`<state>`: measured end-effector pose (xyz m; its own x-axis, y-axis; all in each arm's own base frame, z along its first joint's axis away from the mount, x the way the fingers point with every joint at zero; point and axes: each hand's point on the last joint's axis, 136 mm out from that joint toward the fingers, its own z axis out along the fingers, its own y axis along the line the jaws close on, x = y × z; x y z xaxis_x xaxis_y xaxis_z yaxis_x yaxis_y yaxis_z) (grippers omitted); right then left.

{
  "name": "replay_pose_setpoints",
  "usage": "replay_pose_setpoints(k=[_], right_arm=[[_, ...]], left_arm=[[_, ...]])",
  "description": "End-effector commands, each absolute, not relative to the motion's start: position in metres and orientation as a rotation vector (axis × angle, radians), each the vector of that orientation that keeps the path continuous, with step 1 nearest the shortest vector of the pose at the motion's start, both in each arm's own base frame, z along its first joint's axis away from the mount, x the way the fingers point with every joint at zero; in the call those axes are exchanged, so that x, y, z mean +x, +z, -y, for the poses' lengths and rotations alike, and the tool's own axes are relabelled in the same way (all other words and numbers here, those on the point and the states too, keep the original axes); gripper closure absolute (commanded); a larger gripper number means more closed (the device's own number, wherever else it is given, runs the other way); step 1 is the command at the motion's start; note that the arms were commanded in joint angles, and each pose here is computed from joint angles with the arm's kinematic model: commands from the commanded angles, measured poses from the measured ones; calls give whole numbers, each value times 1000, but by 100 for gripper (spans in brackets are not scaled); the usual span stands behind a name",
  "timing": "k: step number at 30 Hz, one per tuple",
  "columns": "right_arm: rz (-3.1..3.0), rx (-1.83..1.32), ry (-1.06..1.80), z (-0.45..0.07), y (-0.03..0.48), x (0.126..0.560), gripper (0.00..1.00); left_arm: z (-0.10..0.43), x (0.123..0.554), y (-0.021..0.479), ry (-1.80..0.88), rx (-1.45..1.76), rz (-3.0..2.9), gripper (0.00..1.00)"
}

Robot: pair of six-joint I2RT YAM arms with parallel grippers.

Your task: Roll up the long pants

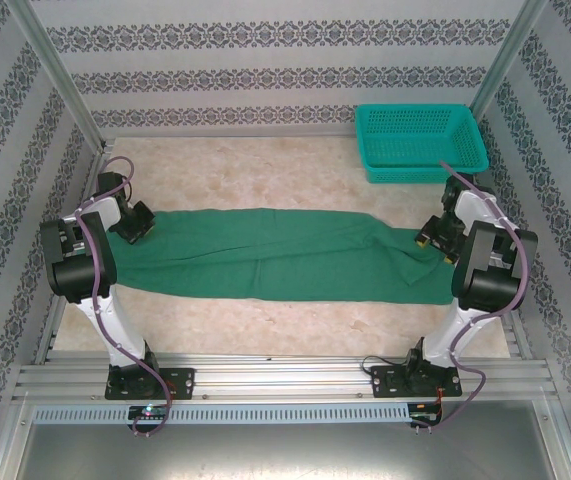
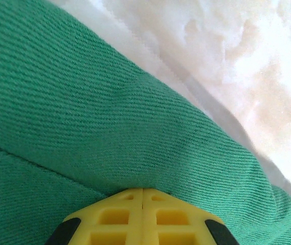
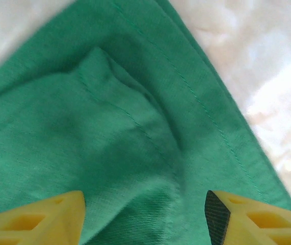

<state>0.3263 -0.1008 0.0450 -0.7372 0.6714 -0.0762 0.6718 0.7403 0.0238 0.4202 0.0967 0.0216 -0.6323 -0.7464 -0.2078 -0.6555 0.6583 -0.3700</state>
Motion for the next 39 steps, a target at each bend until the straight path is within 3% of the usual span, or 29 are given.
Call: replay_pose_setpoints(k=[1, 10, 11, 12, 13, 14, 15, 20, 31, 36, 39], right_arm=[[-2805, 1136, 51, 101, 40, 350, 35], [-2828, 1156, 0, 112, 17, 360, 36], [-2823, 1157, -6, 113, 16, 362, 41], [-2820, 1156, 0, 113, 16, 364, 53], [-2820, 1150, 9, 112, 15, 365, 71], [-2821, 1149, 8, 113, 15, 366, 98], [-2822, 1149, 0, 114, 16, 365, 100], [-2776, 1104, -81, 123, 42, 364, 100], [-2491, 864, -200, 136, 155, 378, 100], [-2487, 722, -240, 117, 161, 361, 100], [-2585, 628, -282, 93, 151, 329, 100]], left_arm=[[-92, 412, 1, -360, -1103, -2603, 100], [-91, 410, -2, -359, -1104, -2610, 100], [-91, 410, -2, -359, -1103, -2610, 100], [-91, 410, -2, -358, -1103, -2611, 100], [-92, 410, -2, -356, -1104, -2611, 100], [-92, 410, -2, -355, -1105, -2612, 100], [-92, 410, -2, -351, -1104, -2612, 100], [-93, 411, 2, -344, -1101, -2607, 100], [-91, 412, 3, -364, -1105, -2600, 100], [-91, 411, 6, -365, -1101, -2596, 100], [-92, 410, 8, -353, -1099, -2598, 100]])
